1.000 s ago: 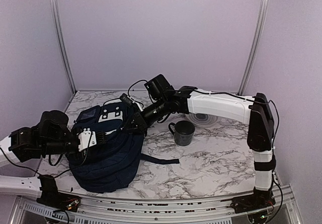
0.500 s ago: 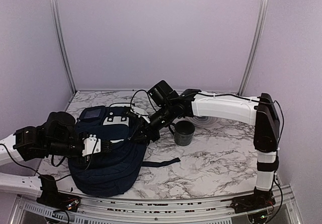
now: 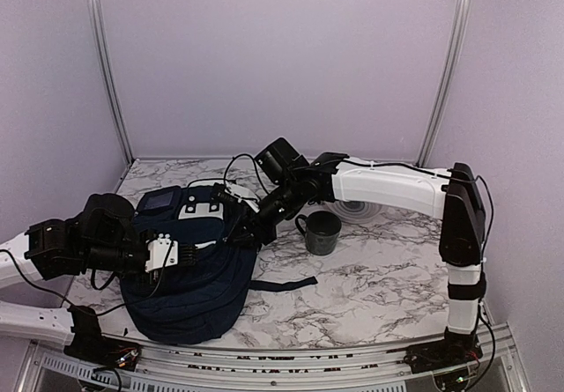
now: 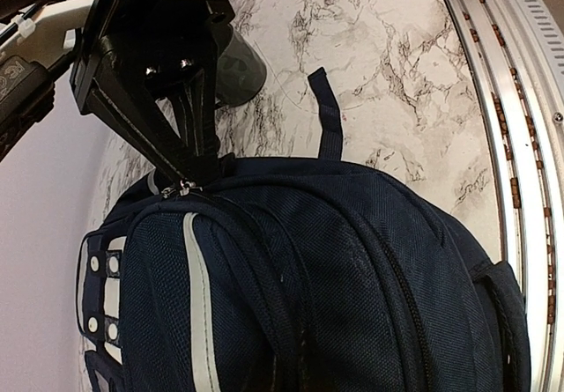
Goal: Pack the student bag
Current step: Zip the upper front pocket of the student bag.
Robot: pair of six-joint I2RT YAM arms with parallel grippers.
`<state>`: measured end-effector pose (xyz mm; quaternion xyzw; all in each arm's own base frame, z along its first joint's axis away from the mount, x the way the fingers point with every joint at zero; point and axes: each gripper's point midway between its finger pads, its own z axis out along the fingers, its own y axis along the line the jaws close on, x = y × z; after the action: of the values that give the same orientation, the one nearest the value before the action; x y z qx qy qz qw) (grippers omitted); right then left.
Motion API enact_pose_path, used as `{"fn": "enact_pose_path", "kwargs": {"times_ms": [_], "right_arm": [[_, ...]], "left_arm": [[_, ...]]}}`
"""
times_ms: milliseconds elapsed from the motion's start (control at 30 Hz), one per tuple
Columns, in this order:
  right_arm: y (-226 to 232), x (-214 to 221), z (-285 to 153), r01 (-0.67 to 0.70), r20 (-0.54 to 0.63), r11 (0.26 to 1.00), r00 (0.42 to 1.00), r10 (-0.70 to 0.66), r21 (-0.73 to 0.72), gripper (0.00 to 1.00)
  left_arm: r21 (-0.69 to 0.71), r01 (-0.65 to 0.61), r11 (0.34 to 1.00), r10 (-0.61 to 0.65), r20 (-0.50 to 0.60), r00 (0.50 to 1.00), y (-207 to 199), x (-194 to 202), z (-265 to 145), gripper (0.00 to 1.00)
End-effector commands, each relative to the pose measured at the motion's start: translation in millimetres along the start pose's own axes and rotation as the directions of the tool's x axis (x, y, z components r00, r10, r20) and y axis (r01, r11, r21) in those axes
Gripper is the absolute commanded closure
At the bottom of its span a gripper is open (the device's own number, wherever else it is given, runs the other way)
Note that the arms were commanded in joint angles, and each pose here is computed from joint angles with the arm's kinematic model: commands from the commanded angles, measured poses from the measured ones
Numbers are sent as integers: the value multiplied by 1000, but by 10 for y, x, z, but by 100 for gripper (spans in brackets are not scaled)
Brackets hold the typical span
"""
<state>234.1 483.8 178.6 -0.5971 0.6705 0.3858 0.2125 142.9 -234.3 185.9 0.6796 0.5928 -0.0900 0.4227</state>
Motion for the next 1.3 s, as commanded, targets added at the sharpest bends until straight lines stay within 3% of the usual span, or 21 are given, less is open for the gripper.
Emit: {"fn": "enact_pose_path", "kwargs": {"times_ms": [0,367,633,1267], "right_arm": [[-1740,402,-793,-168,20,794,981,193,585,100],[-1263,578,-383,-92,-75,863,986,148,497,98],[-508,520,75,9,-95,952,995,21,307,96],[-358,709,190,-31,-70,956,996,54,293,75]], "left_arm": [[344,-64,937,3,174,985,-724,-266,-296,100],[302,-51,952,9,137,990,-663,-187,-260,100],[274,-41,961,26,57,998,-621,-34,-129,100],[308,-25,951,20,21,1000,-708,66,-72,100]]}}
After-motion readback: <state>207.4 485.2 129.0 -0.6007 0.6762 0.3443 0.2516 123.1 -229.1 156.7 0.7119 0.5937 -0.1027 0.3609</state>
